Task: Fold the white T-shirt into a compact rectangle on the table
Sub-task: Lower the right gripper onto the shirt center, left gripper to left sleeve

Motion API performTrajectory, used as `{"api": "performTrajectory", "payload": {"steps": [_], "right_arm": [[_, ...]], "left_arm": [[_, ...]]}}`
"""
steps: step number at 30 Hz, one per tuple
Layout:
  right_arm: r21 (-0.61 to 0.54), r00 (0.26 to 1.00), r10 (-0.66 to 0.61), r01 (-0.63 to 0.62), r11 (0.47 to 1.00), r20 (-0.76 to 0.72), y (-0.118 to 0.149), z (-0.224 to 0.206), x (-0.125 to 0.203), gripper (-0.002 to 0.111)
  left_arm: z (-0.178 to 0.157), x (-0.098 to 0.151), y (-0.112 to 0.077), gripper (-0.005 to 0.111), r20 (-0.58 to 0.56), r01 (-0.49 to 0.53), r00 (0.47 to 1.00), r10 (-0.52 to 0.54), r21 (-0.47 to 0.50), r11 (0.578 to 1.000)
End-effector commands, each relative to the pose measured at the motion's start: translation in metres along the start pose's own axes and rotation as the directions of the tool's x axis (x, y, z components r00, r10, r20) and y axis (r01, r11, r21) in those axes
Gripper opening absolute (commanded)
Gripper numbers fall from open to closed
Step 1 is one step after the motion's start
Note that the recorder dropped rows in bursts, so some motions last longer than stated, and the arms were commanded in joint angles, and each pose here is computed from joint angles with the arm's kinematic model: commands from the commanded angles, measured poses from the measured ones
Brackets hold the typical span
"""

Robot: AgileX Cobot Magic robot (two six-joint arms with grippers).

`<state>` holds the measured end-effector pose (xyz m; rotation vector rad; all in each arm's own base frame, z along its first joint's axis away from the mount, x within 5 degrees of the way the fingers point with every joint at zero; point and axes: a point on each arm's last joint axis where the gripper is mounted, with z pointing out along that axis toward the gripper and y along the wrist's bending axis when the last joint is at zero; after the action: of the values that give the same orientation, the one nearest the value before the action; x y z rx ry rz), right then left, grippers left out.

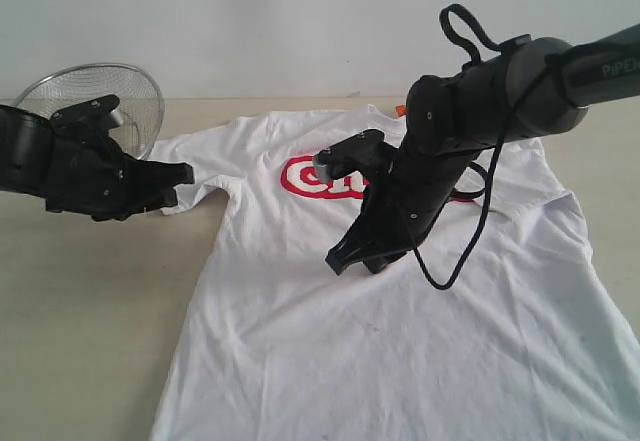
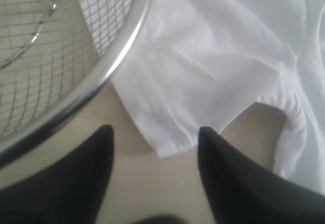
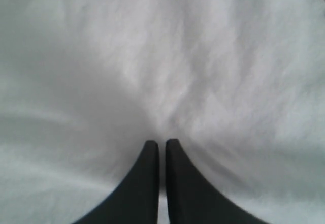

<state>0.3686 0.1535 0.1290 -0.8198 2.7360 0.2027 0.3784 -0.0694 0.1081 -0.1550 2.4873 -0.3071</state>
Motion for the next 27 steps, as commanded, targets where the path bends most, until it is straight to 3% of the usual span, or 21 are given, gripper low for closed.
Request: {"api": "performTrajectory", "payload": {"steps": [1, 7, 13, 16, 17, 21, 27], "right_arm": [[0.002, 1.0, -0.012, 0.012, 1.0, 0.008, 0.001, -0.005, 0.0, 0.0], [0.002, 1.0, -0.012, 0.012, 1.0, 0.008, 0.001, -0.005, 0.0, 0.0], [-0.002, 1.0, -0.007, 0.007, 1.0, 0.008, 0.001, -0.005, 0.0, 0.0], [-0.003, 1.0, -0.006, 0.006, 1.0, 0.006, 0.001, -0.005, 0.0, 0.0], [-0.003, 1.0, -0.006, 0.006, 1.0, 0.006, 0.001, -0.005, 0.0, 0.0], [-0.005, 1.0, -0.006, 0.006, 1.0, 0.001, 0.001, -0.005, 0.001, 0.0], [-0.012, 1.0, -0.002, 0.002, 1.0, -0.008, 0.002, -0.005, 0.001, 0.0]], "left_arm": [[0.001, -0.003, 0.003, 0.071, 0.019, 0.002, 1.0, -0.002, -0.042, 0.999], [0.005, -0.005, 0.001, 0.068, 0.015, 0.023, 1.0, -0.023, -0.017, 1.0], [0.038, -0.005, -0.006, 0.063, -0.035, 0.076, 0.997, -0.074, 0.068, 0.995], [0.04, -0.014, -0.008, 0.024, -0.012, 0.07, 0.998, -0.069, 0.078, 0.995], [0.039, -0.017, -0.011, 0.004, -0.009, 0.05, 0.999, -0.05, 0.1, 0.994], [0.033, -0.028, -0.024, 0.005, 0.011, -0.033, 0.999, 0.031, 0.188, 0.982], [0.011, -0.044, -0.042, 0.005, 0.125, -0.278, 0.955, 0.267, 0.076, 0.958]]}}
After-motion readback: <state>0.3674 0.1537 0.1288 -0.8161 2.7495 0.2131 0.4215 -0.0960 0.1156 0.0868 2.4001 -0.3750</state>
